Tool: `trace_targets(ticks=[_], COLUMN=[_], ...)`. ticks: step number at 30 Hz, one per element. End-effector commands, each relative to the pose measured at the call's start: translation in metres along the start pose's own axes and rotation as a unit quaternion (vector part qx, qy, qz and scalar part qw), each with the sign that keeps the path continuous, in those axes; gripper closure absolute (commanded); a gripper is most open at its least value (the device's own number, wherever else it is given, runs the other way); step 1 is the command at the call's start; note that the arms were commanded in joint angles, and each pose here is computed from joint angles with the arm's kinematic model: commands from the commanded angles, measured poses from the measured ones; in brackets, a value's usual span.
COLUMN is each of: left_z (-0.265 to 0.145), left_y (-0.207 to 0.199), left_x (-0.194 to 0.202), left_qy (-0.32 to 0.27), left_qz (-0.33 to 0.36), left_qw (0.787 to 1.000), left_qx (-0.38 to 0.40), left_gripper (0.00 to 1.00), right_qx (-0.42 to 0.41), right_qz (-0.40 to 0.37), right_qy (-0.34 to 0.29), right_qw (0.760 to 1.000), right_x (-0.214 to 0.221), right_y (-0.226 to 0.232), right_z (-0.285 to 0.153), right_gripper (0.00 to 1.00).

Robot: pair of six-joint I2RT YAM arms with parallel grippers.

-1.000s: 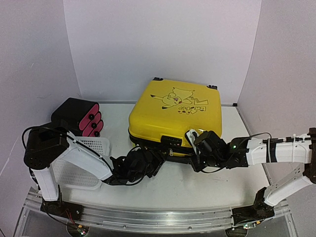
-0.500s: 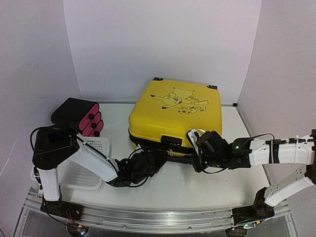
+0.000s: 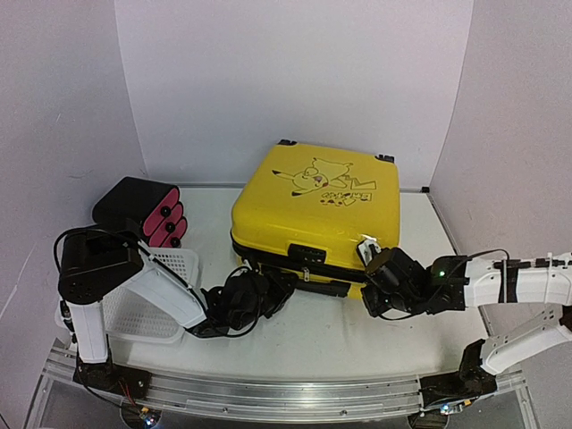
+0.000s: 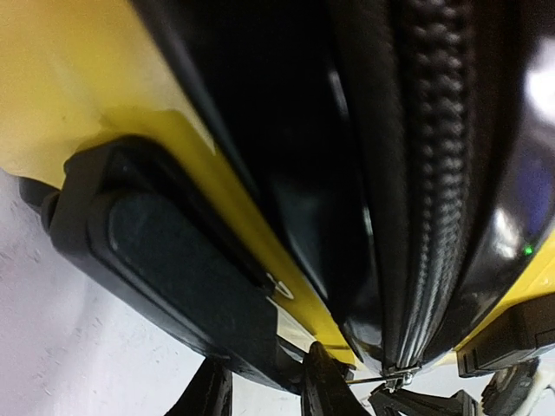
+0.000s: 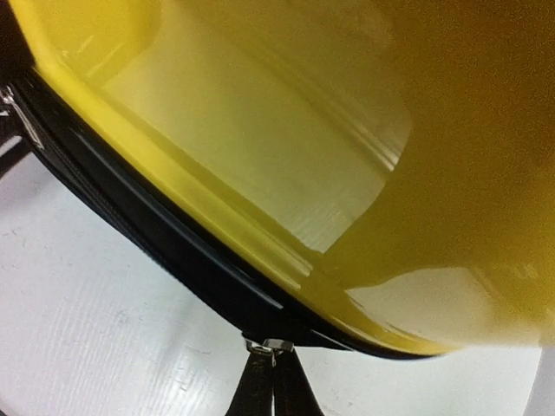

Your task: Open, take out, and arrange the luggage

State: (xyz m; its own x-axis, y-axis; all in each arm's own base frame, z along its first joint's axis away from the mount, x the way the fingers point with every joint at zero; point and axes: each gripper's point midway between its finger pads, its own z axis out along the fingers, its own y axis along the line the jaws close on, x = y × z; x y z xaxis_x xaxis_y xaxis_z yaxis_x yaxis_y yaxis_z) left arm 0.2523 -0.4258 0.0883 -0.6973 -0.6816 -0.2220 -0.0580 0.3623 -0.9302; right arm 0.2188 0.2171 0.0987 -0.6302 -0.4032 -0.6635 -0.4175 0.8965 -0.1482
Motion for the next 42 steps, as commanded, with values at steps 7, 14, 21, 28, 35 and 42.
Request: trace_targets(ticks=[7, 14, 21, 28, 35, 42], left_z=[-0.017, -0.022, -0.022, -0.025, -0.030, -0.021], left_y=[-0.007, -0.005, -0.005, 0.004, -0.001, -0.014], left_x=[-0.079, -0.081, -0.079, -0.081, -0.084, -0.063], left_qy=[-0.103, -0.102, -0.094, -0.093, -0.089, -0.042], left_qz=[0.027, 0.040, 0.040, 0.034, 0.045, 0.055], left_qw=[0.994, 0.994, 0.995, 0.995, 0.995, 0.998], left_qx=[0.002, -0.003, -0.004, -0.012, -0.008, 0.011], left_gripper=[0.91, 0.92, 0.94, 0.95, 0.96, 0.96], right_qx=[0.059, -0.032, -0.045, -0.097, -0.123, -0.133], right_qz=[-0.032, -0.028, -0.106, -0.105, -0.113, -0.075], right_qy=[0.052, -0.003, -0.067, -0.050, -0.047, -0.025], right_qw=[0.996, 0.999, 0.991, 0.988, 0.985, 0.988], right_x=[0.035, 0.027, 0.012, 0.017, 0.009, -0.001], right_y=[-0.050, -0.052, -0.061, -0.081, -0.084, -0.092], right_z=[-0.009, 0.000, 0.008, 0.025, 0.039, 0.042], right_gripper=[1.00, 1.00, 1.00, 1.00, 1.00, 1.00])
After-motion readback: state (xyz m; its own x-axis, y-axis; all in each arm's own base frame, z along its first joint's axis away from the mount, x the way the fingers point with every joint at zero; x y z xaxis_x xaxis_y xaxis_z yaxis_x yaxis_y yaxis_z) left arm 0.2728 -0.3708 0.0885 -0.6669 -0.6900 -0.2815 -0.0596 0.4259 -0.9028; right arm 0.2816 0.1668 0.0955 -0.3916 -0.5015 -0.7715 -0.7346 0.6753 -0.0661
